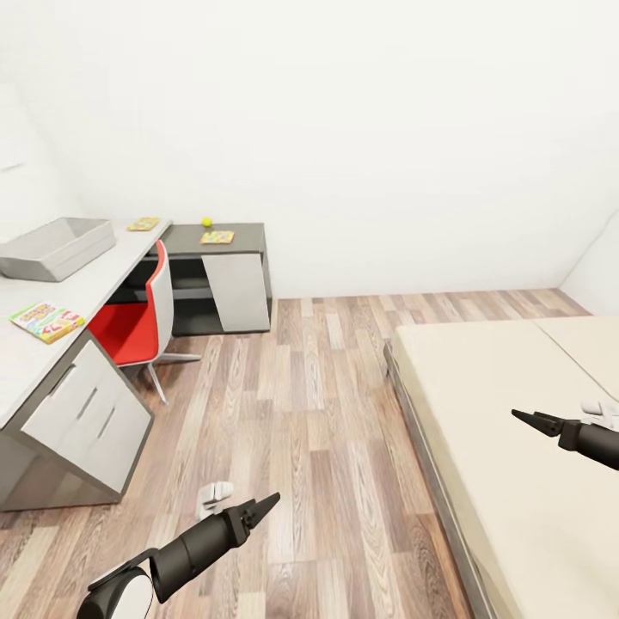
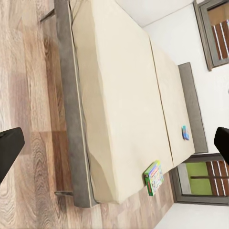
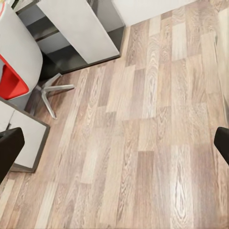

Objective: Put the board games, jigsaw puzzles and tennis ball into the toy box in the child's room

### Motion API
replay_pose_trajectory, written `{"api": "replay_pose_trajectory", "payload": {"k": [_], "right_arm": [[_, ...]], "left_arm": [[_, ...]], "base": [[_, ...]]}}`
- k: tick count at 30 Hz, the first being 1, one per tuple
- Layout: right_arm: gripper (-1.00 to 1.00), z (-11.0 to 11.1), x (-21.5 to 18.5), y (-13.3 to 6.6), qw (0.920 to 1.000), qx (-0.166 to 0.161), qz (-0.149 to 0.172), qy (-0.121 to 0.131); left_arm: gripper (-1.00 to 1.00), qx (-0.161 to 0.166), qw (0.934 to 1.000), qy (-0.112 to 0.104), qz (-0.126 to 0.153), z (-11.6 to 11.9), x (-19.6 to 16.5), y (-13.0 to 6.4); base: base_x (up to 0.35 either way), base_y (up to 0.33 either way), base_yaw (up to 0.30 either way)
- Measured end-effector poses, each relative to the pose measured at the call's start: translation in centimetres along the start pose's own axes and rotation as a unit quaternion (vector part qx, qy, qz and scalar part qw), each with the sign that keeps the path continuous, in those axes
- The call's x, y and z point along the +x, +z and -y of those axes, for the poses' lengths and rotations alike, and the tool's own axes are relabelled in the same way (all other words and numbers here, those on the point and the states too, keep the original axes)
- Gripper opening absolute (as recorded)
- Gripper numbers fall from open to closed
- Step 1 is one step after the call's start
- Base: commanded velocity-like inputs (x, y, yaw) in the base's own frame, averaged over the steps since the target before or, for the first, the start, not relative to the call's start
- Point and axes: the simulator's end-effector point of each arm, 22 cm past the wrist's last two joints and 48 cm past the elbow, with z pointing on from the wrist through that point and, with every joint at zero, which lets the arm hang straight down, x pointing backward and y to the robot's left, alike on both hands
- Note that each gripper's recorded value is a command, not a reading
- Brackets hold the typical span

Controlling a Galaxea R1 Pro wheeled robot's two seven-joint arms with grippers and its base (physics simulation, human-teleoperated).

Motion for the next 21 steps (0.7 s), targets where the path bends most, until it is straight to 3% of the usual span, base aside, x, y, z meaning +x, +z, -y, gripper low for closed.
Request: {"api": "replay_pose_trajectory", "payload": {"k": [14, 21], "right_arm": [[1.00, -0.3, -0.3, -0.1, 1.0000, 0.006, 0.005, -0.003], [1.00, 0.2, 1.0, 0.7, 0.9995, 0.029, -0.009, -0.003]], "left_arm": [[1.00, 0.005, 0.9999, 0.008, 0.006, 0.7, -0.5, -0.3], [1.00, 0.007, 0.9999, 0.010, 0.009, 1.0, -0.7, -0.3]], "base": [[0.000, 0.000, 0.000], [0.000, 0.000, 0.000]]}}
